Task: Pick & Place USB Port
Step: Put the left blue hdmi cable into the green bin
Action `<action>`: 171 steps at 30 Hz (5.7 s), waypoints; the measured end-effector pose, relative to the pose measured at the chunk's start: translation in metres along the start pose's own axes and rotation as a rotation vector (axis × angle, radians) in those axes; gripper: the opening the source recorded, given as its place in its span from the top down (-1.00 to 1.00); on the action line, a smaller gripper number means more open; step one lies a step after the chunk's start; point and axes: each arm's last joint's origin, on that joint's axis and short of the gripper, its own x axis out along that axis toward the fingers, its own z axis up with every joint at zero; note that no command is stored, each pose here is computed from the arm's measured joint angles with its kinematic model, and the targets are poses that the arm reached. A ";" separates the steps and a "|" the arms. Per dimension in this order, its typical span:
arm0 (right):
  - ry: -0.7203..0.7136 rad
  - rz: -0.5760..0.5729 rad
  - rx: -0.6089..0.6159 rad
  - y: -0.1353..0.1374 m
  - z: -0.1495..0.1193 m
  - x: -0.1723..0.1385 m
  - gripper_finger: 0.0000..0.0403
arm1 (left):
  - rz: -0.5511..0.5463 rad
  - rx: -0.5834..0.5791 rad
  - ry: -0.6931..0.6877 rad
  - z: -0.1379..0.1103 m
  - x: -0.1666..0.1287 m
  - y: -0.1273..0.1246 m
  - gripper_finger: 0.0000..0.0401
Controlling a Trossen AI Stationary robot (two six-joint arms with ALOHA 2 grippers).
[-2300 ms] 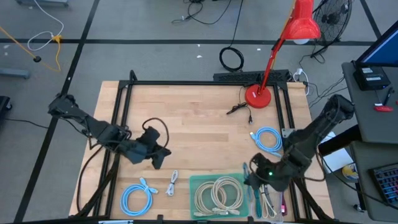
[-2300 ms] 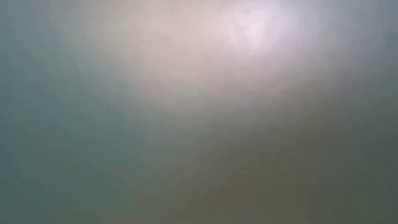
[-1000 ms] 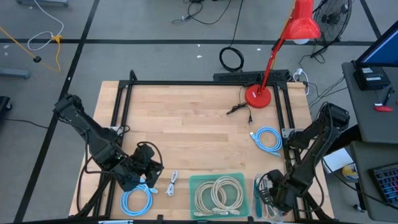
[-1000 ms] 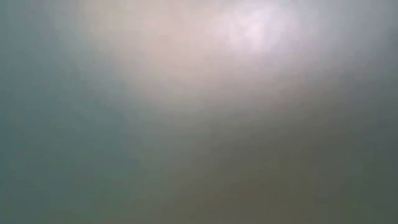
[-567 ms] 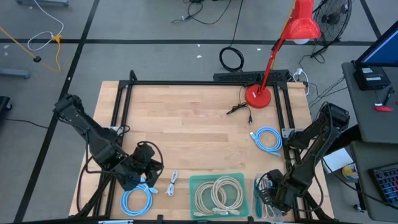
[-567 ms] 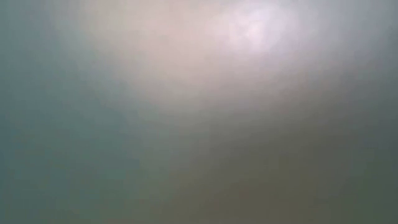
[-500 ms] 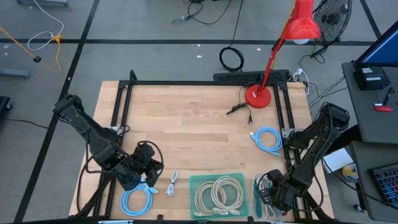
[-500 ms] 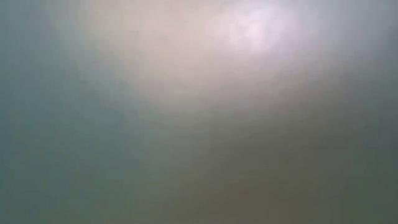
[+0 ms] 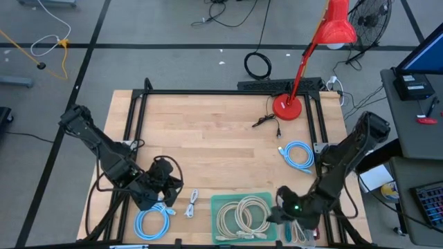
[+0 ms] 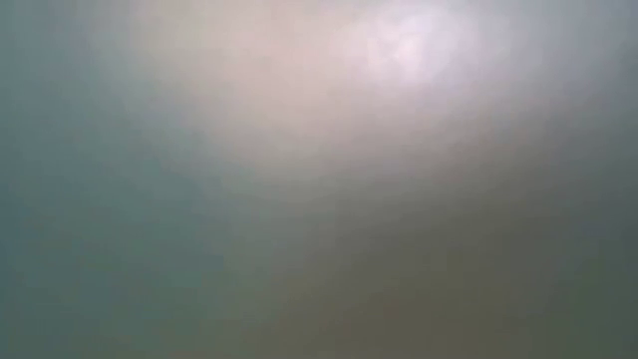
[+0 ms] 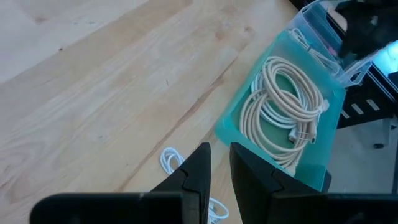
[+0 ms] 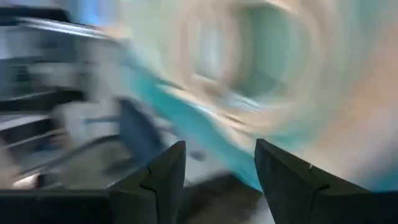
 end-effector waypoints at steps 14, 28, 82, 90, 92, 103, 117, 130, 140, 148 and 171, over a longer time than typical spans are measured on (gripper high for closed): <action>-0.422 0.676 -0.475 0.089 0.049 -0.014 0.14 | -0.287 0.193 0.213 0.002 0.000 -0.021 0.69; -0.560 0.611 -0.532 0.099 0.093 -0.011 0.15 | -0.182 0.130 0.882 -0.050 -0.031 -0.005 0.69; -0.122 0.640 -0.742 0.103 0.152 -0.010 0.15 | 0.634 -0.557 0.813 -0.136 0.020 0.000 0.31; -0.109 0.641 -0.743 0.103 0.148 -0.009 0.15 | 0.729 -0.583 0.774 -0.140 0.032 0.020 -0.25; -0.101 0.642 -0.743 0.103 0.146 -0.009 0.15 | 0.768 -0.581 0.772 -0.144 0.035 0.029 -0.29; -0.068 0.647 -0.734 0.102 0.137 -0.008 0.15 | 0.707 -0.608 0.820 -0.164 0.063 0.070 -0.12; -0.058 0.642 -0.715 0.101 0.137 -0.007 0.15 | 0.686 -0.416 0.819 -0.146 0.068 0.080 0.93; -0.048 0.607 -0.605 0.100 0.146 -0.006 0.15 | 0.624 -0.041 0.365 -0.034 -0.019 0.053 0.94; -0.081 0.693 -0.501 0.108 0.160 -0.014 0.15 | 0.392 0.224 0.140 0.054 -0.054 -0.003 0.94; -0.054 0.700 -0.377 0.108 0.179 -0.018 0.15 | 0.374 0.676 0.182 0.101 -0.023 -0.053 0.94; -0.219 0.758 -0.216 0.112 0.190 -0.010 0.09 | 0.580 1.532 0.187 0.127 0.023 -0.081 0.94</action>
